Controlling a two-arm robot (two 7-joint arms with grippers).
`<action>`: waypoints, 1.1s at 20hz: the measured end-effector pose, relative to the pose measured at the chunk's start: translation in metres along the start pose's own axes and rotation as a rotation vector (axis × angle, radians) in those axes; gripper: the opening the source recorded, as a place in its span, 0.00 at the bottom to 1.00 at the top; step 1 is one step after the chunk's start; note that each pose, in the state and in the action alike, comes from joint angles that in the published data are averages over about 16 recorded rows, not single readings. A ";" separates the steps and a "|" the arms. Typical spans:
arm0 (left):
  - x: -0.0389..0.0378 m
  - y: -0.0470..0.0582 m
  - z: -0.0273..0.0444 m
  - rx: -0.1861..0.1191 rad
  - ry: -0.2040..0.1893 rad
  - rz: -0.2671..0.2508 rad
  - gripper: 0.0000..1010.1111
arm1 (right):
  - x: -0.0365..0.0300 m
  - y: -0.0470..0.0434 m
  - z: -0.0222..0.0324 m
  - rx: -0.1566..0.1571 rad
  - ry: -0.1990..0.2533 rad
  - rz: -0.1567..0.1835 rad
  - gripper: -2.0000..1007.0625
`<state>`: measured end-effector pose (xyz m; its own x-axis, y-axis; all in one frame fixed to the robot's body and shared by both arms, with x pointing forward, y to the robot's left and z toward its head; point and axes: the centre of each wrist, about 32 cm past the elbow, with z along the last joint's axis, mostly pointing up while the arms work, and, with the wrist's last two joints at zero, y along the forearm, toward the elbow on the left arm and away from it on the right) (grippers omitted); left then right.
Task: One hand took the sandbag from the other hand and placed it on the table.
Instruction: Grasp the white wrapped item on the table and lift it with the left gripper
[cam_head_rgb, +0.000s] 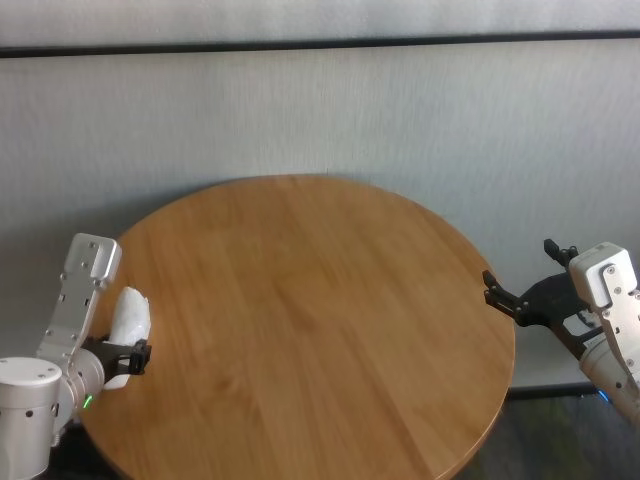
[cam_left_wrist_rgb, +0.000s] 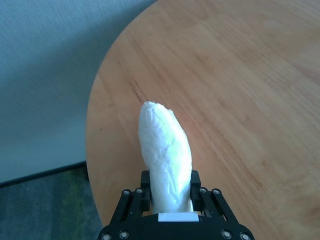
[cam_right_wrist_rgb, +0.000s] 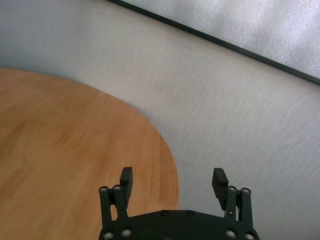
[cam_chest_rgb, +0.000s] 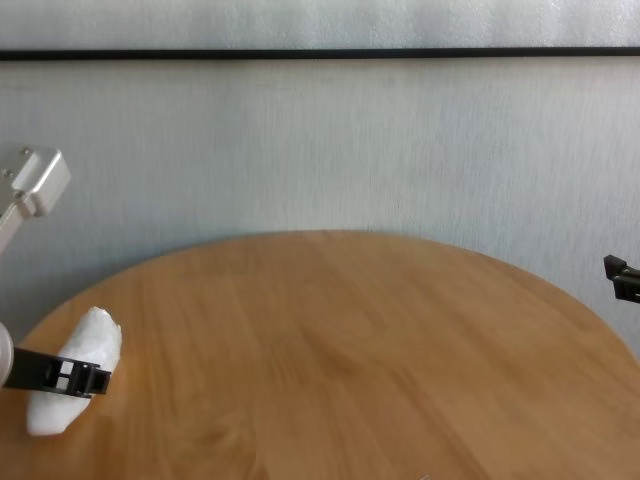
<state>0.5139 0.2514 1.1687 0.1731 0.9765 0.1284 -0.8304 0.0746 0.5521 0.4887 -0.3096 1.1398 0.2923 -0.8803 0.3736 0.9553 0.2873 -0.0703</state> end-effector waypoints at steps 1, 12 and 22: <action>0.0000 0.000 0.0000 0.000 0.000 0.000 0.49 | 0.0000 0.0000 0.0000 0.000 0.000 0.000 0.99; 0.0000 0.000 -0.0001 0.001 0.000 -0.001 0.42 | 0.0000 0.0000 0.0000 0.000 0.000 0.000 0.99; 0.0000 0.000 -0.0001 0.001 0.000 -0.001 0.41 | 0.0000 0.0000 0.0000 0.000 0.000 0.000 0.99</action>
<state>0.5138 0.2514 1.1686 0.1741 0.9764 0.1278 -0.8297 0.0756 0.5531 0.4887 -0.3096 1.1398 0.2923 -0.8803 0.3736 0.9553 0.2873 -0.0703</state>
